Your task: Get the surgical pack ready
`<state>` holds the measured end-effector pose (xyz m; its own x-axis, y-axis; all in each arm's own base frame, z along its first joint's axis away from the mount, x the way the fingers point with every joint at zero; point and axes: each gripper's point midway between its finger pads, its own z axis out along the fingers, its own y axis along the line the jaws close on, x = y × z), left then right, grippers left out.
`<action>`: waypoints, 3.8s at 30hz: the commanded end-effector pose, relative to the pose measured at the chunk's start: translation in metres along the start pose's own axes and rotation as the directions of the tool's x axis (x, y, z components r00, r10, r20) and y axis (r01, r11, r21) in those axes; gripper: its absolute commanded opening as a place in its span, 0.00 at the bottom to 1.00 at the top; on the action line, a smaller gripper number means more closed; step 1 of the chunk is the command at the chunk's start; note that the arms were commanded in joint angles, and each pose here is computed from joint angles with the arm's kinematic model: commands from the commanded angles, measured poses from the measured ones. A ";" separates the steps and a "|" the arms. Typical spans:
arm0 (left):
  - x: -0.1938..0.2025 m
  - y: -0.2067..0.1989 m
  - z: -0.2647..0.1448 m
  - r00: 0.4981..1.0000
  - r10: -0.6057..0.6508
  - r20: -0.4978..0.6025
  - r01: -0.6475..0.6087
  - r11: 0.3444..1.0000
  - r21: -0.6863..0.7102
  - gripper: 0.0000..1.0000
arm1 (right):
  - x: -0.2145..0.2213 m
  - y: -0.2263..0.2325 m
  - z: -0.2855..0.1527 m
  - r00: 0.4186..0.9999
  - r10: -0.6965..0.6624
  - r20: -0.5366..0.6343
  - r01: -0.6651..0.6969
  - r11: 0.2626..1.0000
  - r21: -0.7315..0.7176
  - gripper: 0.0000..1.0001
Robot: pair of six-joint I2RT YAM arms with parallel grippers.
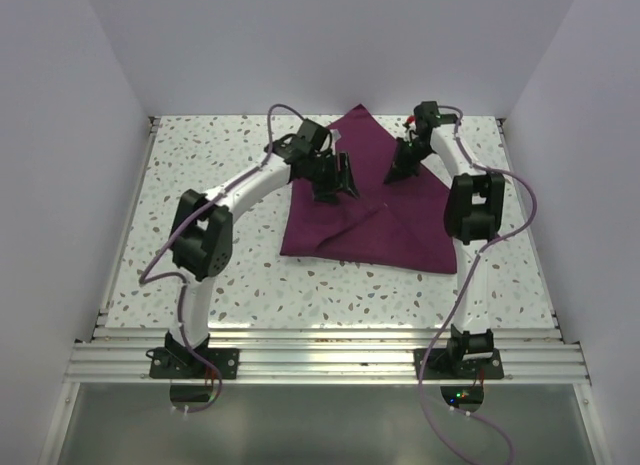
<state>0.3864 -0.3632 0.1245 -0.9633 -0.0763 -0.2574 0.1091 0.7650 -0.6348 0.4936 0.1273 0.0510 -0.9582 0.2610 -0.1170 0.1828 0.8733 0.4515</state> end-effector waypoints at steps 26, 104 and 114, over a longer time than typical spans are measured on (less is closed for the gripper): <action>0.083 0.070 -0.047 0.996 0.029 -0.084 -0.017 0.990 0.141 0.09 | 0.113 0.068 -0.008 0.977 -0.166 -0.134 0.151 0.981 -0.118 0.00; 0.046 0.060 -0.080 0.984 0.176 0.019 -0.177 0.974 0.138 0.35 | 0.071 -0.209 -0.151 0.867 0.333 0.372 -0.409 0.901 0.146 0.00; 0.059 0.002 -0.063 0.975 0.223 0.011 -0.220 0.951 0.216 0.32 | 0.066 -0.159 -0.179 0.867 0.301 0.398 -0.354 0.933 0.064 0.00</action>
<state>0.3148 -0.2929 0.1319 -0.9332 0.0710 -0.3523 0.3077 0.6644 -0.6811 0.3502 -0.0884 0.0980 -0.6890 0.6632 -0.2924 0.5744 0.7456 0.3379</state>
